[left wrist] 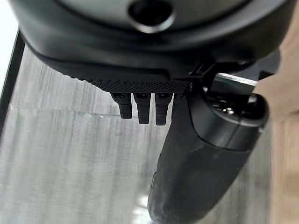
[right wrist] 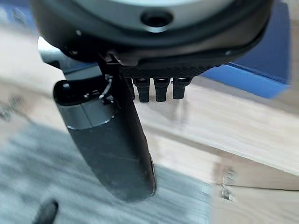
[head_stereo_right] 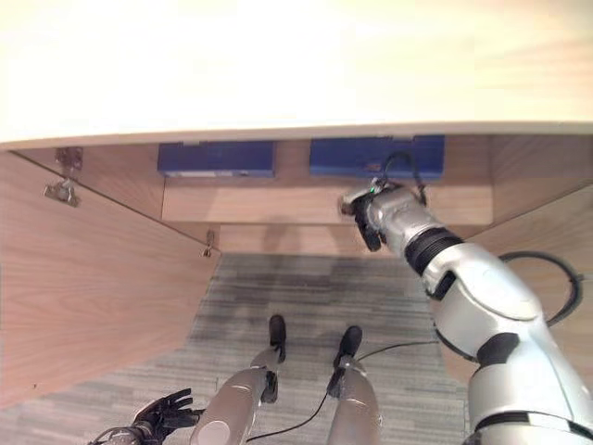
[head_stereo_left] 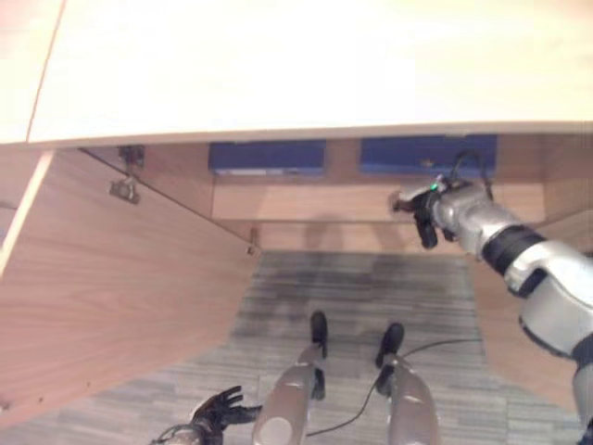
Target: Put the empty folder in the office cabinet
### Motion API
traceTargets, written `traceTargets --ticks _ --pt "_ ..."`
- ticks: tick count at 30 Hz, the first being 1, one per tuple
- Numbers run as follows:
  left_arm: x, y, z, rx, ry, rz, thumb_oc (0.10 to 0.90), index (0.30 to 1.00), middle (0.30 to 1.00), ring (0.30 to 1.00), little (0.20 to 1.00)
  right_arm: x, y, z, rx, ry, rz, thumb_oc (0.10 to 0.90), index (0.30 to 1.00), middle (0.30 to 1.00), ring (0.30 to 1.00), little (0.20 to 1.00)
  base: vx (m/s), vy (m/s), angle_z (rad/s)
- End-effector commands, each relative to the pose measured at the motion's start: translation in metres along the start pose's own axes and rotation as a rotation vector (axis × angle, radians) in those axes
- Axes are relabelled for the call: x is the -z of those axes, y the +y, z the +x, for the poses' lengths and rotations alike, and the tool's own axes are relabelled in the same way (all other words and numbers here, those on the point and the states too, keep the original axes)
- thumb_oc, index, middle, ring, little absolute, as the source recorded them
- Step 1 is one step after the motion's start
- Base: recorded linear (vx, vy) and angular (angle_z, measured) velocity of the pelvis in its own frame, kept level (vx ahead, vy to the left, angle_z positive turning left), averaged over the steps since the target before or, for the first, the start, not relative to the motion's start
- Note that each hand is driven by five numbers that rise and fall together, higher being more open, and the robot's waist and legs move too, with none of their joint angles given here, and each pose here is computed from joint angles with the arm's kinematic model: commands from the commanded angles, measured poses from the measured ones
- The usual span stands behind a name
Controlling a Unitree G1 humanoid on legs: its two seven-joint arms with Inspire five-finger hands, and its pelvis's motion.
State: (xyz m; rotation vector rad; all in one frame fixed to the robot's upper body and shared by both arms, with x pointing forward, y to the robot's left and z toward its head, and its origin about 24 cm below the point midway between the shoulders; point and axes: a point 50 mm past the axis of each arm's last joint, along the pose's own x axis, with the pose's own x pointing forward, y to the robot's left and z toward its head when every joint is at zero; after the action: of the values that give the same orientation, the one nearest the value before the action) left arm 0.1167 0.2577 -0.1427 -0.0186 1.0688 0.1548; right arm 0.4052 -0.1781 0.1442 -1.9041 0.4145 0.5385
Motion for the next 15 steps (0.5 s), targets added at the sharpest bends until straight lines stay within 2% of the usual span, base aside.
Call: traceTargets --ticks 1,6,7,11,13,14,15 --pt "0.023 0.021 -0.007 -0.088 0.097 0.079 0.800 0.900 0.900 0.900 0.900 0.003 -0.017 -0.006 0.078 -0.012 0.062 0.800 0.900 0.900 0.900 0.900 0.08 -0.164 -0.05" --pt "0.027 0.035 -0.010 -0.147 0.122 0.072 0.800 0.900 0.900 0.900 0.900 -0.030 0.007 0.004 0.044 -0.186 0.342 0.800 0.900 0.900 0.900 0.900 0.03 -0.158 -0.02" --pt "0.027 0.038 -0.011 -0.163 0.124 0.095 0.800 0.900 0.900 0.900 0.900 -0.039 0.021 0.009 0.039 -0.239 0.467 0.800 0.900 0.900 0.900 0.900 -0.01 -0.141 0.14" --pt "0.025 0.039 -0.010 -0.165 0.121 0.107 0.800 0.900 0.900 0.900 0.900 -0.045 0.027 0.008 0.047 -0.282 0.538 0.800 0.900 0.900 0.900 0.900 -0.02 -0.026 0.13" --pt "0.037 0.036 -0.013 -0.160 0.151 0.116 0.800 0.900 0.900 0.900 0.900 -0.055 0.051 0.010 0.001 -0.360 0.734 0.800 0.900 0.900 0.900 0.900 0.03 0.072 0.19" --pt "0.037 0.036 -0.013 -0.160 0.151 0.117 0.800 0.900 0.900 0.900 0.900 -0.055 0.051 0.010 0.001 -0.360 0.734 0.800 0.900 0.900 0.900 0.900 0.04 0.078 0.19" --pt "0.045 0.035 -0.015 -0.158 0.174 0.114 0.800 0.900 0.900 0.900 0.900 -0.056 0.062 0.011 -0.009 -0.373 0.805 0.800 0.900 0.900 0.900 0.900 0.03 0.082 0.23"
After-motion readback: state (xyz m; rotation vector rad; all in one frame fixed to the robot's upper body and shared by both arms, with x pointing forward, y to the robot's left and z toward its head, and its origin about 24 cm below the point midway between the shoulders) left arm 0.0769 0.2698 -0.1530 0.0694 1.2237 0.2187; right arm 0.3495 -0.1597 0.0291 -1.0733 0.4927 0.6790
